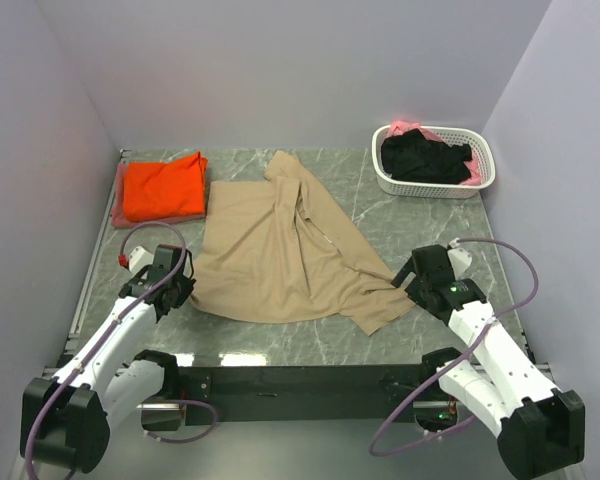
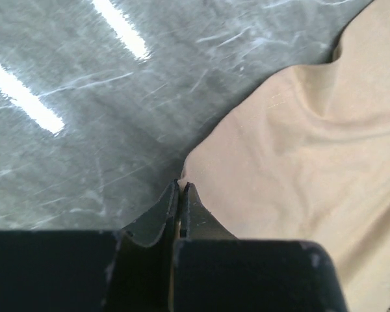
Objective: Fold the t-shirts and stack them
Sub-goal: Flatten the tshirt out
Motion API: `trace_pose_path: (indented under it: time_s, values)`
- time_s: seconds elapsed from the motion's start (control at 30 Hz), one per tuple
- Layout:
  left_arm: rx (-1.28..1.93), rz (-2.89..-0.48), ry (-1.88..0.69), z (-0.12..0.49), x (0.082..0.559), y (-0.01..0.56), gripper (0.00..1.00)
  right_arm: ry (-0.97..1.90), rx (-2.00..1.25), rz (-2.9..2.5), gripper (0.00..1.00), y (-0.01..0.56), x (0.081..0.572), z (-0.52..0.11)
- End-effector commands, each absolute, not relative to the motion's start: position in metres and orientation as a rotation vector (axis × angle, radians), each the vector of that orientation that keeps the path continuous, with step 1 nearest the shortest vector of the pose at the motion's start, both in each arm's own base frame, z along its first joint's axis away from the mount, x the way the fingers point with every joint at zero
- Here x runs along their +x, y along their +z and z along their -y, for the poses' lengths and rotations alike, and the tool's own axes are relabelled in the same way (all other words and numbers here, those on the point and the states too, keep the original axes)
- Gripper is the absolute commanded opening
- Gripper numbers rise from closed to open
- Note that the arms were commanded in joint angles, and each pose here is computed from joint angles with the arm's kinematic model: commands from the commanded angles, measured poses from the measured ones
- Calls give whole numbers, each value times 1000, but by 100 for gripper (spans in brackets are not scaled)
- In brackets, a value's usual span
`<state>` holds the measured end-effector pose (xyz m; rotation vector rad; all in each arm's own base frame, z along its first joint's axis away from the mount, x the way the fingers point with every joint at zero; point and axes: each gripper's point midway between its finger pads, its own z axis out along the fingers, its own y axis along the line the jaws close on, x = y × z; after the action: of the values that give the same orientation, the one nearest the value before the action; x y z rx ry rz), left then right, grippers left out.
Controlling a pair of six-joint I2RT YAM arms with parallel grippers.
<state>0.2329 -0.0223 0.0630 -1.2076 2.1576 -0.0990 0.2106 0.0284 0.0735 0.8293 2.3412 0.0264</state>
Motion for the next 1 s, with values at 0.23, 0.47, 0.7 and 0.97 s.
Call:
trace_pose_path:
  time_s: [0.23,0.47,0.7,0.97]
  values:
    - [-1223,-2109,-91,18,237,79,1,-28,1037,-2326,93,62,208,2]
    - [-1243,-2057,-140,19,238,85,0,-91,1039,-2394,71,40,220,8]
    - [-1253,-2048,-157,20,238,89,1,-29,1030,-2477,64,17,221,-5]
    - [-1271,-2044,-126,16,236,85,1,-1,1026,-2533,51,4,219,-12]
